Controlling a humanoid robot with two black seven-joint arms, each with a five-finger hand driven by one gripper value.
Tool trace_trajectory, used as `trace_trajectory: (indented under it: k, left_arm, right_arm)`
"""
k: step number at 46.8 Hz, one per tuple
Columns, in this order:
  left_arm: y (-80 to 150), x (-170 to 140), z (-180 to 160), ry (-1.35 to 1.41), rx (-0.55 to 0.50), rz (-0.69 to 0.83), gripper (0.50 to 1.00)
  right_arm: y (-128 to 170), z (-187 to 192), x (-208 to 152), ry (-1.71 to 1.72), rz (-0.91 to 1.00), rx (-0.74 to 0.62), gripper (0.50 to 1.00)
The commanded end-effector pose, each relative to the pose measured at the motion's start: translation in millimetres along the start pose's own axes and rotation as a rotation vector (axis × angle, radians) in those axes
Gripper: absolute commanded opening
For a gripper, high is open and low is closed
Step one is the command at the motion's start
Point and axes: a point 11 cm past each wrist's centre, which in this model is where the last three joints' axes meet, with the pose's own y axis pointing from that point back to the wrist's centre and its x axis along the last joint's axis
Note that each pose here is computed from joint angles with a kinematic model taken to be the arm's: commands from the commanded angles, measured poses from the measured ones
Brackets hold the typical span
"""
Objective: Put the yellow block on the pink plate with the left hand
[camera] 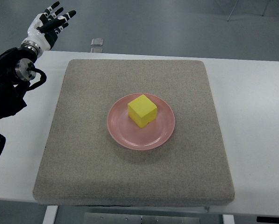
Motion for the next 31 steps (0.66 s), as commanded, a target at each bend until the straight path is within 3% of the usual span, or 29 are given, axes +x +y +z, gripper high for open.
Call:
trace_trajectory:
  k: [1, 31]
  left_arm:
    - [0.4, 0.6, -1.0, 0.0, 0.002, 0.001, 0.964]
    - [0.1, -2.6, -4.1, 0.0, 0.008, -0.003, 0.964]
  right_arm:
    - [0.0, 0.0, 0.0, 0.0, 0.0, 0.0, 0.924]
    - [-0.2, -3.5, -6.4, -0.012, -0.017, 0.004, 0.924]
